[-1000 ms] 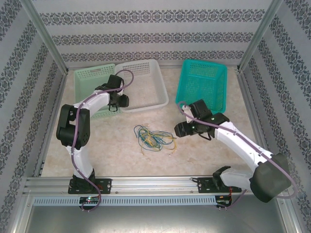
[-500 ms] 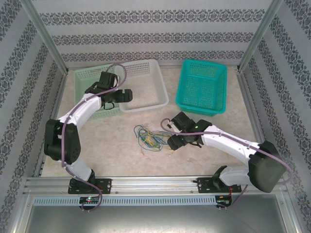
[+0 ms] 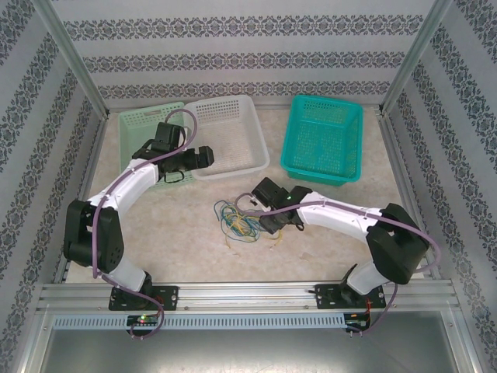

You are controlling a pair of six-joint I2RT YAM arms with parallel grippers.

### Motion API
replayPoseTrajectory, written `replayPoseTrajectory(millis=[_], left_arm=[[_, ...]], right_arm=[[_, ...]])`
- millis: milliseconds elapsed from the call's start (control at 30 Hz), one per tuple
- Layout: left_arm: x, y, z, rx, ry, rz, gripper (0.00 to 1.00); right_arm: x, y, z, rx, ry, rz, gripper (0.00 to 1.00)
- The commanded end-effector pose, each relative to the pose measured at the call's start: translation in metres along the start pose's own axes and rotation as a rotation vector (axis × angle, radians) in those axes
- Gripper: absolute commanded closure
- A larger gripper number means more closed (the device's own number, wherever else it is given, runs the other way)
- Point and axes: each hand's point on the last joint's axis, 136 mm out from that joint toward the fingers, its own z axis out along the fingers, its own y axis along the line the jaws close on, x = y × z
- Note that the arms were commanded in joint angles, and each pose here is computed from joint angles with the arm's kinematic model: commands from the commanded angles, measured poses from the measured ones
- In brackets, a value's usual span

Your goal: Untangle the cables

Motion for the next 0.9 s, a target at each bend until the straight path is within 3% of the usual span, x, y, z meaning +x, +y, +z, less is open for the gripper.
replayPoseTrajectory(millis=[0, 167, 333, 433, 633, 867], left_arm=[[-0.012, -0.004, -0.021, 0.025, -0.062, -0.003, 0.00], [-0.013, -0.001, -0.027, 0.021, -0.076, -0.008, 0.00], [-0.011, 0.000, -0.028, 0.023, -0.076, -0.010, 0.00], [-0.010, 0.002, -0.029, 0.017, -0.077, -0.008, 0.00], [-0.007, -0.001, -0.027, 0.042, -0.070, -0.001, 0.00], [-0.003, -0.027, -0.030, 0.172, -0.055, 0.053, 0.00]], right_arm=[[0.008, -0.006, 0.006, 0.059, 0.064, -0.087, 0.56], [0.004, 0.004, 0.008, 0.006, 0.050, -0.113, 0.56], [0.003, 0.002, 0.003, 0.015, 0.051, -0.108, 0.82], [0.002, 0.001, -0.014, 0.008, 0.019, -0.101, 0.90], [-0.005, 0.002, -0.068, -0.052, -0.120, -0.087, 0.94], [-0.015, 0.015, -0.108, -0.246, -0.241, -0.083, 0.93]])
